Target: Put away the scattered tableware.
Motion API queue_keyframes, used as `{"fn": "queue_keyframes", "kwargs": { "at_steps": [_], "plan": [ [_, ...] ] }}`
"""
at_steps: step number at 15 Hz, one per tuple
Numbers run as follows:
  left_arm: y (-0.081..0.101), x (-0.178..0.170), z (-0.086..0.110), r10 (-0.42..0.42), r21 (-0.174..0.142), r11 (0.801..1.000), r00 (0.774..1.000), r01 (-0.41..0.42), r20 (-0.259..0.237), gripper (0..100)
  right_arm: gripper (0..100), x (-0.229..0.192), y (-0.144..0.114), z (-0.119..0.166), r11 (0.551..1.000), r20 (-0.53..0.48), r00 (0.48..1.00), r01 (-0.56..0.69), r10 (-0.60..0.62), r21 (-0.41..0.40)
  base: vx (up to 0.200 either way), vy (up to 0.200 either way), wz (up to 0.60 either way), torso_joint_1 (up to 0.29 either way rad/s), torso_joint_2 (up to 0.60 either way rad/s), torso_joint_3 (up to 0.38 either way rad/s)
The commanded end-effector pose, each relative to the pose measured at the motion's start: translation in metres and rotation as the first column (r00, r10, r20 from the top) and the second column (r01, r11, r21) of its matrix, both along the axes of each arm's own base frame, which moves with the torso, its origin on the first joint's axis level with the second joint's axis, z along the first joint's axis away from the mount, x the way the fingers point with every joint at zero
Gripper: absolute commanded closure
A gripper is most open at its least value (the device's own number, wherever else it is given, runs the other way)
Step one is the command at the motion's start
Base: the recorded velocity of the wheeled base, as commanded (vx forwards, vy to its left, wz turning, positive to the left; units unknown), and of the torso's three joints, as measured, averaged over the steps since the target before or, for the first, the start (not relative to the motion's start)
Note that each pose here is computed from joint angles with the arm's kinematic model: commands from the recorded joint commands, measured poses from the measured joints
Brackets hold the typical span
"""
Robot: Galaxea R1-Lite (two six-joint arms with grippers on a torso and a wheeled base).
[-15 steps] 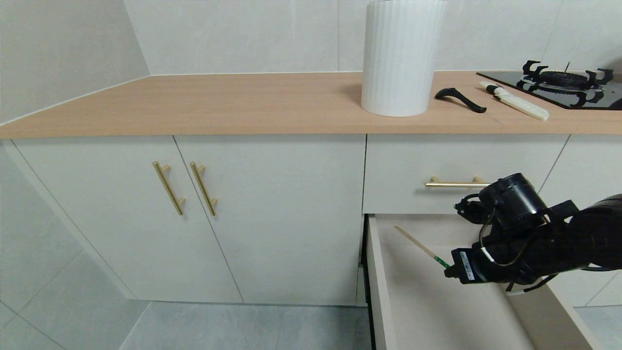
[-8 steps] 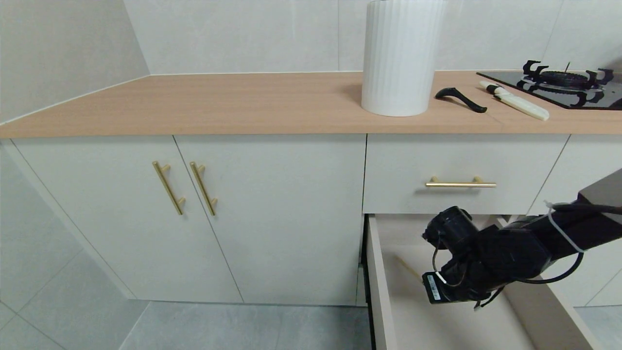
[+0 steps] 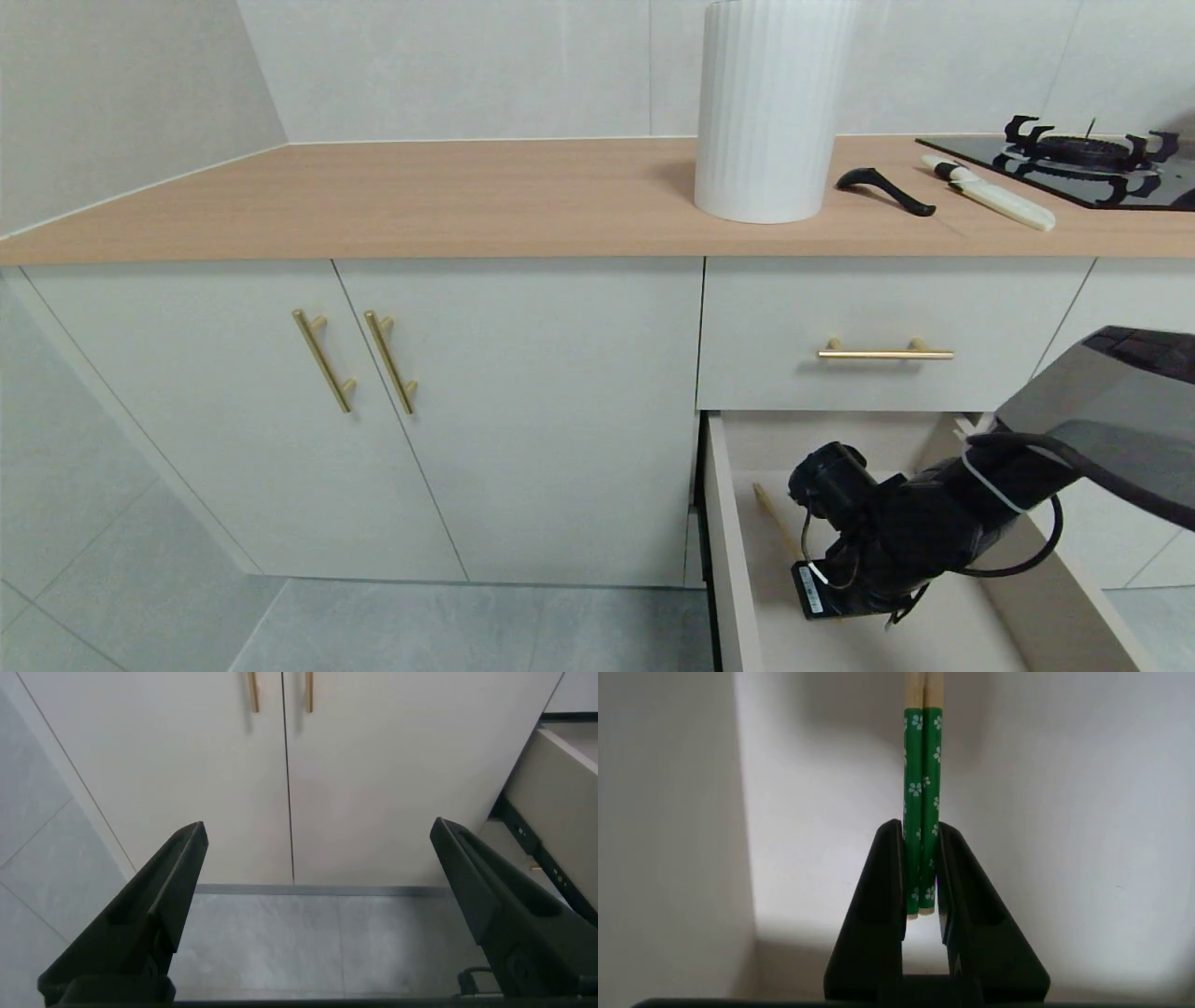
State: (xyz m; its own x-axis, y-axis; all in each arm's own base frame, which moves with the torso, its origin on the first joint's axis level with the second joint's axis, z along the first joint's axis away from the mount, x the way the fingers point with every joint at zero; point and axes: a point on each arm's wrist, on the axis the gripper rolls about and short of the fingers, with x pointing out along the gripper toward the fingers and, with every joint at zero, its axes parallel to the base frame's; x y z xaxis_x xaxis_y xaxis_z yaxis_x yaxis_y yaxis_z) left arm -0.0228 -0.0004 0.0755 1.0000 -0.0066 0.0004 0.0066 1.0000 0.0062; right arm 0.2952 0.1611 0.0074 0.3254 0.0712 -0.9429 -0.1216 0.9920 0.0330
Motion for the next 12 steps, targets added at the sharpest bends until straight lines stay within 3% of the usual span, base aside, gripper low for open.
{"fn": "queue_keyframes", "kwargs": {
  "at_steps": [1,9,10,12],
  "plan": [
    [0.000,0.000,0.000,0.000,0.000,1.000,1.000,0.000,0.000,0,100,-0.004,0.003,-0.020,0.999,-0.038,0.999,-0.010,0.009,-0.037,0.000,0.000,0.00,0.000,0.00,0.000],
    [0.000,0.000,0.000,0.000,0.000,1.000,1.000,0.000,0.000,0,100,-0.001,0.005,-0.030,0.999,-0.002,1.000,-0.001,0.001,-0.052,0.000,0.000,0.00,0.000,0.00,0.000],
    [0.000,0.000,0.000,0.000,0.000,1.000,1.000,0.000,0.000,0,0,-0.001,0.005,-0.030,0.999,-0.002,1.000,0.001,-0.001,-0.051,0.000,0.000,0.00,0.000,0.00,0.000],
    [0.000,0.000,0.000,0.000,0.000,1.000,1.000,0.000,0.000,0,0,-0.001,0.005,-0.030,0.999,0.000,1.000,0.001,-0.001,-0.050,0.000,0.000,0.00,0.000,0.00,0.000]
  ]
}}
